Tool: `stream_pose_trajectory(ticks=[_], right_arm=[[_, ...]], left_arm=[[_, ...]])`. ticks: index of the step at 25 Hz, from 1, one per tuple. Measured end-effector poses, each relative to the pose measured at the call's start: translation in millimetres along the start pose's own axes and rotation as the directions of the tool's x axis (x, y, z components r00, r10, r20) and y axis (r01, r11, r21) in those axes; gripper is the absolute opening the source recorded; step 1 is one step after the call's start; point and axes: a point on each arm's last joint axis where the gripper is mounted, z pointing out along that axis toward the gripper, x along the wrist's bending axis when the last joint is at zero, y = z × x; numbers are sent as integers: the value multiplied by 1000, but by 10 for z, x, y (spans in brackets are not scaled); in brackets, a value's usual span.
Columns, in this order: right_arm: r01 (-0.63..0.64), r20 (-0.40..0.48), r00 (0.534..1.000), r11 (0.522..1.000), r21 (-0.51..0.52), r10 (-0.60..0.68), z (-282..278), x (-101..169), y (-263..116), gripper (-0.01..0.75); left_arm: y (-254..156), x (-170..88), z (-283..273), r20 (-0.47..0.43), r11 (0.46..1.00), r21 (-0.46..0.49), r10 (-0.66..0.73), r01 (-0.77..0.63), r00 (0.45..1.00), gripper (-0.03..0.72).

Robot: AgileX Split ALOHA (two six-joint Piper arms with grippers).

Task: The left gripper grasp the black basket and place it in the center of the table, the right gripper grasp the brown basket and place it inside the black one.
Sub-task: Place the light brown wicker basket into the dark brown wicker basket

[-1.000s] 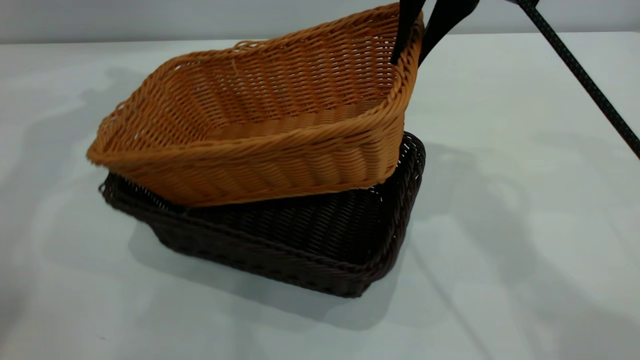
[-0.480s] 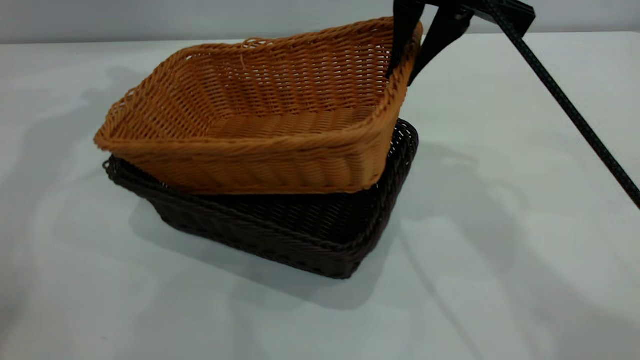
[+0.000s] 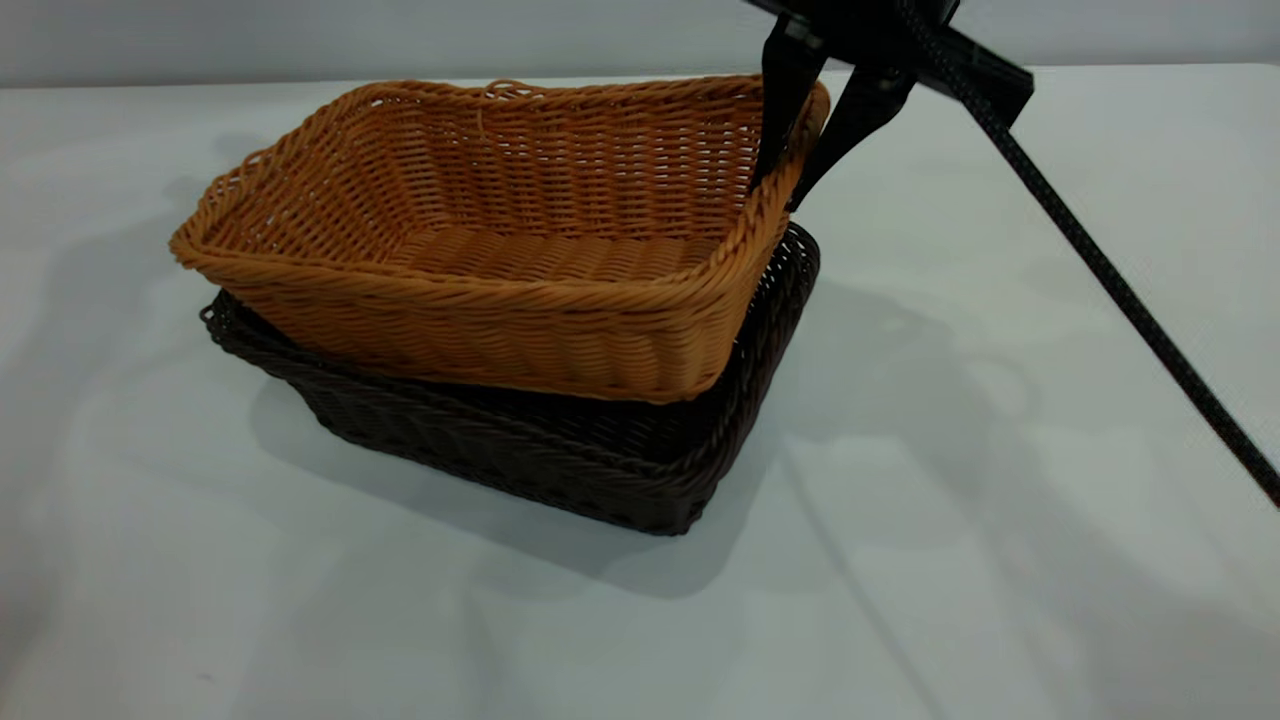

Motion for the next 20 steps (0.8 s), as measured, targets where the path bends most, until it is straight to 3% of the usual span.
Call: stream_pose_trajectory(ticks=[5,13,20], right_arm=[[18,12,1000,999,-26,-18,5,-9,23,70],[98,108,990,990,-103,-87,-2,-86,98,73],[250,249,945,960,-124,-214,-26,-192,158,78]], left_arm=[[0,0,0,0,1000,0,0,0,1000,393],[-2,-2,0,3,1000,2,-1,1,1000,393],[-19,-16,0,18,1000,20,-3,2,1000,393]])
